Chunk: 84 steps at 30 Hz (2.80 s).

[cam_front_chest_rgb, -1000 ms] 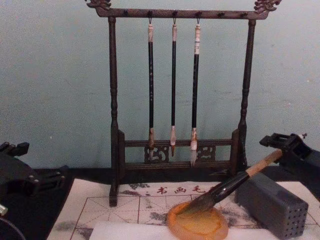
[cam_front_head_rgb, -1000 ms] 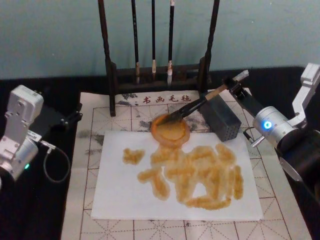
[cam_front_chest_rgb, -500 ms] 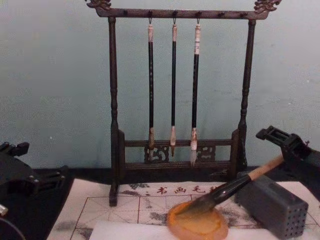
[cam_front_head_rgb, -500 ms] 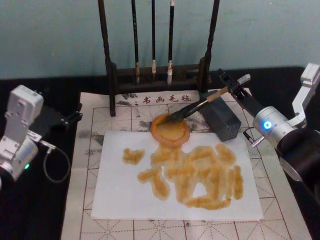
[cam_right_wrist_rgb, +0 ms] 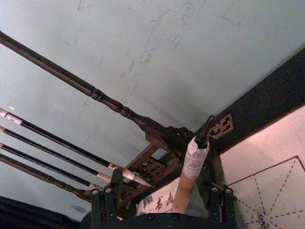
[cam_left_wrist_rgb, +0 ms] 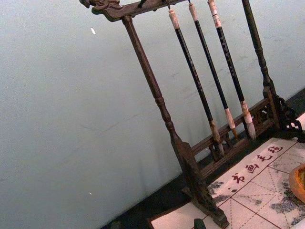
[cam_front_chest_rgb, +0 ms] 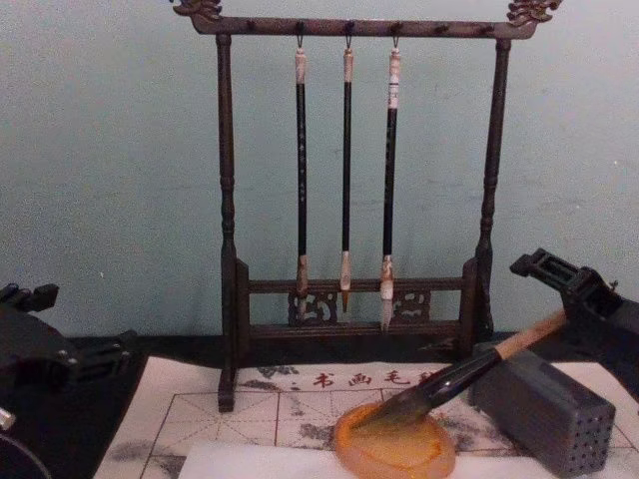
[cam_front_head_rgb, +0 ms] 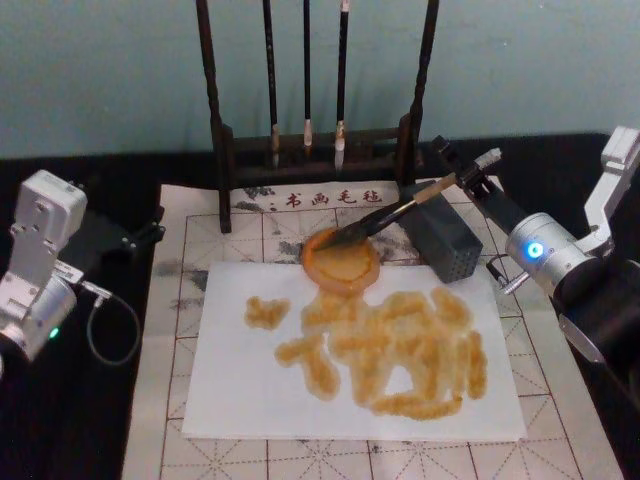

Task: Pick up the brush from the inkstone, write on the paper, then place the brush back to its original position.

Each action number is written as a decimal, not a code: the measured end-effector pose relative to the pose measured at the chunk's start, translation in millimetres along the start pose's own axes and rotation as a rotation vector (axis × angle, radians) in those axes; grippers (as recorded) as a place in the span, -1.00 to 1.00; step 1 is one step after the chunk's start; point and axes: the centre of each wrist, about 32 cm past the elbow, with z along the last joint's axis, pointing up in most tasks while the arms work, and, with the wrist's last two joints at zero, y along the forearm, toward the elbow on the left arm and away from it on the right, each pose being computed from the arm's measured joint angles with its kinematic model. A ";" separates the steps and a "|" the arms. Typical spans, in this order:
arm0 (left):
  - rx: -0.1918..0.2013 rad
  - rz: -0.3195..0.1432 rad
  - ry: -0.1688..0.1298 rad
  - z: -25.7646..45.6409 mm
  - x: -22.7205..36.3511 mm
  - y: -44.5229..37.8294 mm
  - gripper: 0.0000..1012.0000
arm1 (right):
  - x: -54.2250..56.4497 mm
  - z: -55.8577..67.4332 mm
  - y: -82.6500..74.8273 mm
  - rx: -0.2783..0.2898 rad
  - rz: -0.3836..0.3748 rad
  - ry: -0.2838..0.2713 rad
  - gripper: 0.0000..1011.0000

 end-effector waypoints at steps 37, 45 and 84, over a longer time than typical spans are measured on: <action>0.000 0.000 0.000 0.0 0.0 0.0 0.98 | -28.7 -27.6 -92.2 -0.017 0.021 -0.319 0.98; 0.000 0.000 0.000 0.0 0.0 0.0 0.98 | -31.5 -41.1 -92.4 -0.042 -0.015 -0.679 0.98; 0.000 0.000 0.000 0.0 0.0 0.0 0.98 | -28.5 -54.2 -92.0 -0.042 -0.037 -0.950 0.98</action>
